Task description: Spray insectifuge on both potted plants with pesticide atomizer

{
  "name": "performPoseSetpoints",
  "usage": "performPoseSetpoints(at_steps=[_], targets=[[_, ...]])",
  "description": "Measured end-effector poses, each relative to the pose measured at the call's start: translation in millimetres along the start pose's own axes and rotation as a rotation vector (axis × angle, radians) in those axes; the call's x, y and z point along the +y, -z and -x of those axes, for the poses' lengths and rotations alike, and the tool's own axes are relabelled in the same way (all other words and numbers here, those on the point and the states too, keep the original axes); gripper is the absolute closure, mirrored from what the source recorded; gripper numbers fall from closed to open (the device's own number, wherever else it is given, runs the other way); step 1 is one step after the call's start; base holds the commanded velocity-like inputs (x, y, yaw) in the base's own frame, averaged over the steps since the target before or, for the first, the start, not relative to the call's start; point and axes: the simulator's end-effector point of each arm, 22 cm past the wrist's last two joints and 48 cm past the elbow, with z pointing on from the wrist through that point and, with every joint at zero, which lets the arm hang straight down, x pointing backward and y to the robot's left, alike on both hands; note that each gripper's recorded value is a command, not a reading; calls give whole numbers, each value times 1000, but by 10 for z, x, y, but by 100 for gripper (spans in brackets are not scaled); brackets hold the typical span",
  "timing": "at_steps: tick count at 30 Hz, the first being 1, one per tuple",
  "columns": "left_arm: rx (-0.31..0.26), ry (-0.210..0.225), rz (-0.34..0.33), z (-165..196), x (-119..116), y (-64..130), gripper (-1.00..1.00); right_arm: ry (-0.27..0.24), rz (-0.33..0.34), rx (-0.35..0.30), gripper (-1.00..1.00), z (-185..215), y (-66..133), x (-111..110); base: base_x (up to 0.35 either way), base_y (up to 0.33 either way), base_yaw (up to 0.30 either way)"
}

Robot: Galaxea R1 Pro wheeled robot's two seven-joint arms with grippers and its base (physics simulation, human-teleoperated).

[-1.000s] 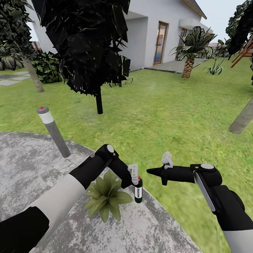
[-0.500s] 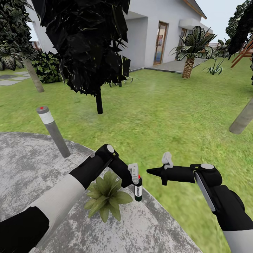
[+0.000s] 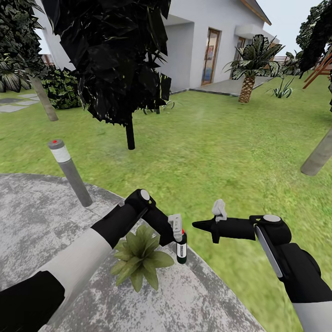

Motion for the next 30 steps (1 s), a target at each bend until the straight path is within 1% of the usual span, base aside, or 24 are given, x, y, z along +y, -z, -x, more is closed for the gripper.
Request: performPoseSetpoints(at_steps=[11, 16, 18, 30], targets=[[-9, -11, -6, 84, -25, -35, 100, 0, 0, 0, 100, 1, -1, 0, 0, 0, 0], [-10, -12, -5, 95, -23, -35, 100, 14, 44, 42, 100, -104, -142, 158, 0, 0, 0], [-10, -12, -5, 97, -24, -34, 100, 17, 50, 49, 100, -122, -161, 182, 0, 0, 0], [-9, -10, -9, 76, -32, -34, 100, 17, 52, 50, 100, -124, -163, 186, 0, 0, 0]])
